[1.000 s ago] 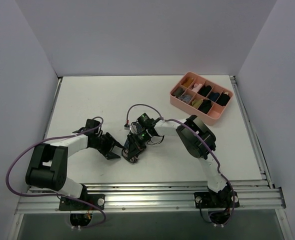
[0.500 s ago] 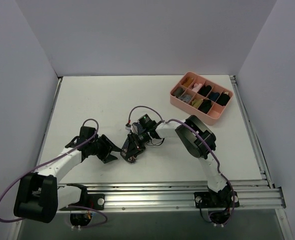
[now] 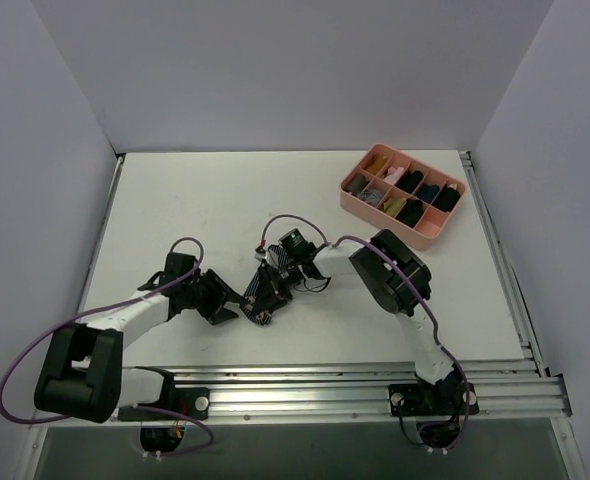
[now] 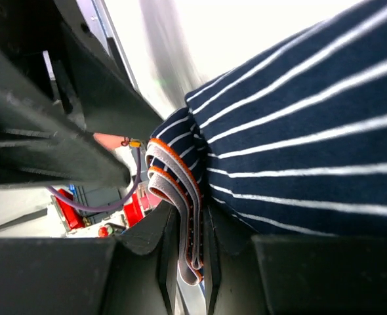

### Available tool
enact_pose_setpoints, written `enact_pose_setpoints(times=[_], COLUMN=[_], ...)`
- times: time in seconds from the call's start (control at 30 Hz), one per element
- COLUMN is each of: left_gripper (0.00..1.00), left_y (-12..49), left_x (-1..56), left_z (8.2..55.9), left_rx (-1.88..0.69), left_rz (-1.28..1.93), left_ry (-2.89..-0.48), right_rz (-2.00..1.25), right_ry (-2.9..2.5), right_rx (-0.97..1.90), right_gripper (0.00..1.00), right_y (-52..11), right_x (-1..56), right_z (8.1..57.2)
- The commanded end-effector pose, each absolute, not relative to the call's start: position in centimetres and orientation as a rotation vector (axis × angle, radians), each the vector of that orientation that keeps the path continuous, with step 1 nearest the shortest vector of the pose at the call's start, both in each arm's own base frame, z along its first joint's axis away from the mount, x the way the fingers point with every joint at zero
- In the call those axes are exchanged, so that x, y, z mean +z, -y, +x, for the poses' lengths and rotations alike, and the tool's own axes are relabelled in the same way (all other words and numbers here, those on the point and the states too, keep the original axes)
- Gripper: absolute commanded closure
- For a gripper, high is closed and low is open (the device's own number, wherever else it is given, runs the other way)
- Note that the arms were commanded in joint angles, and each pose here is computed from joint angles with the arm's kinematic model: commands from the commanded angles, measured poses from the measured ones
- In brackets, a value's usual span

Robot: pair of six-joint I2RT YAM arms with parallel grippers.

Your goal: Roll the underwear

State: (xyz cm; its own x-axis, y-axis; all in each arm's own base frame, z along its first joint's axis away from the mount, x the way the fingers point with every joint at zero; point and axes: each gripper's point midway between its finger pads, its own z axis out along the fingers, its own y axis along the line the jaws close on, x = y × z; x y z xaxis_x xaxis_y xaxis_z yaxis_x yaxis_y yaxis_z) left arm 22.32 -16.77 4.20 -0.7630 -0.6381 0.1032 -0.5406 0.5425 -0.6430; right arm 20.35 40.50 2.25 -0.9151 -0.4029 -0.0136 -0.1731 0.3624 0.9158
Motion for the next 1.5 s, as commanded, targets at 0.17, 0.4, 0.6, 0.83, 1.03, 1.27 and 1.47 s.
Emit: enact_pose_setpoints(times=[0.17, 0.4, 0.6, 0.83, 1.03, 1.27, 1.47], left_gripper=[0.49, 0.51, 0.52, 0.53, 0.53, 0.43, 0.43], left_y=[18.2, 18.6, 17.9, 17.8, 17.9, 17.4, 17.9], left_x=[3.0, 1.6, 0.3, -0.5, -0.1, 2.8, 3.9], left_z=[23.7, 23.5, 22.5, 22.4, 22.7, 23.5, 23.7], left_rx=[-1.025, -0.956, -0.852, -0.822, -0.830, -0.889, -1.025], left_rz=[-0.967, -0.963, -0.993, -1.018, -1.008, -0.912, -0.829], left_ry=[-2.669, -2.746, -2.835, -2.871, -2.857, -2.695, -2.554], right_rz=[0.553, 0.564, 0.627, 0.761, 0.797, 0.640, 0.548], right_ry=[2.478, 2.540, 2.631, 2.767, 2.810, 2.595, 2.450], right_rx=[-1.473, -1.467, -1.449, -1.291, -1.136, -1.397, -1.480], right_gripper=[0.83, 0.73, 0.63, 0.62, 0.90, 1.00, 1.00], right_y=[-39.4, -39.4, -39.3, -38.5, -37.5, -38.5, -38.9], right_x=[0.9, 1.1, 2.0, 2.4, 0.4, 2.6, 3.5], right_z=[20.5, 21.3, 22.2, 22.4, 22.8, 22.8, 22.6])
